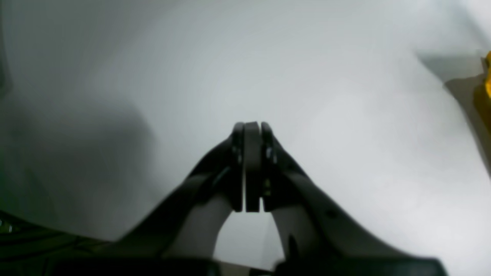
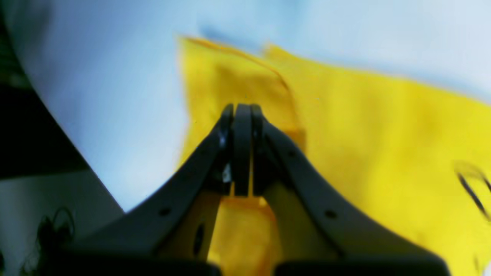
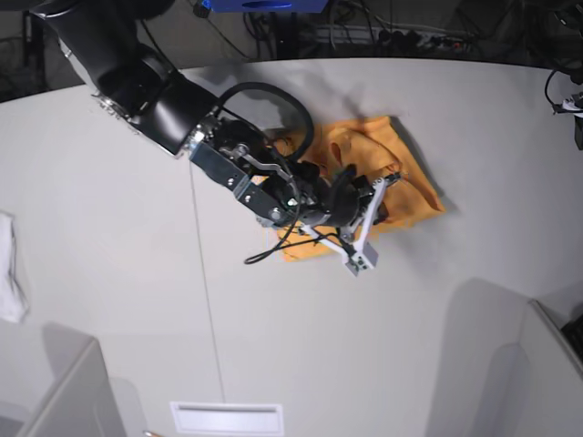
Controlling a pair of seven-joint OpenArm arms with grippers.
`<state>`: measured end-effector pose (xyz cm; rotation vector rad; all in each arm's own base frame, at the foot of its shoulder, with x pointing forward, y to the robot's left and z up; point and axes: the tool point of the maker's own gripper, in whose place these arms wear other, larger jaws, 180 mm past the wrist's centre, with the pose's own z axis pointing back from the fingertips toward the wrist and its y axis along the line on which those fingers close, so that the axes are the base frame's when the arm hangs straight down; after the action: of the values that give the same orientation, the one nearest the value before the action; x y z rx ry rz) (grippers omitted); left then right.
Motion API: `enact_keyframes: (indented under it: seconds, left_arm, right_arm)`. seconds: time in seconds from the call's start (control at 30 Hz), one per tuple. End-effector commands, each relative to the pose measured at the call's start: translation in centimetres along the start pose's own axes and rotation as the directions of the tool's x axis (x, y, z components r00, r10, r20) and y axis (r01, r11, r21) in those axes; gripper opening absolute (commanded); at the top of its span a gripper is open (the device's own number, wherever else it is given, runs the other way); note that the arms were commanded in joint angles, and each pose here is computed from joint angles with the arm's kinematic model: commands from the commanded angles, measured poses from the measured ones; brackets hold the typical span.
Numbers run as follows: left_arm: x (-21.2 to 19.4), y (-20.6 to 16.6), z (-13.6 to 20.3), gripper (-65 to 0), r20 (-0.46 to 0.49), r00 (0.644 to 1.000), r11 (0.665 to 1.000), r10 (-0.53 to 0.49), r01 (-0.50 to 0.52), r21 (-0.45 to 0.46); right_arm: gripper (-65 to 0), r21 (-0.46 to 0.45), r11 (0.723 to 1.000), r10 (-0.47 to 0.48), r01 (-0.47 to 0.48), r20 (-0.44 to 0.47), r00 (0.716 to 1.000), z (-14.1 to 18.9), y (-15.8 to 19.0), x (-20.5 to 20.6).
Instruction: Fold the T-shirt properly
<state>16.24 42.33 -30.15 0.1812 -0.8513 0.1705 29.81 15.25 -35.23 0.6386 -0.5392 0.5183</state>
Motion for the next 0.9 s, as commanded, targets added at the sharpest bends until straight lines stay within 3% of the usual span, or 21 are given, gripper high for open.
enact_keyframes:
  seconds: [0.0,0.17,0.47,0.87]
  left_arm:
    - [1.4,0.4,0.5,-65.0,0.039,0.999,1.000,-0.027,0.027,0.005]
    - [1.6,0.2,0.4,-65.0,0.045,0.999,1.000,-0.029,0.029,0.000]
    - [1.5,0.3,0.4,-65.0,0.042,0.999,1.000,-0.027,0.027,0.001]
    - [1.5,0.2,0.4,-65.0,0.042,0.999,1.000,-0.027,0.027,0.000]
  right_arm:
    - [-65.0,0.026,1.000,0.013,-0.014,0.032,0.999,0.6,0.9,1.2]
    - [-65.0,-0.029,0.999,-0.022,0.021,-0.025,0.999,1.2,-2.4,-2.3]
    - [-65.0,-0.052,0.996,-0.074,0.073,-0.010,0.997,2.8,-4.1,-3.8]
    - [-65.0,0.038,0.993,-0.109,0.110,-0.026,0.994,2.1,-0.1,-5.8]
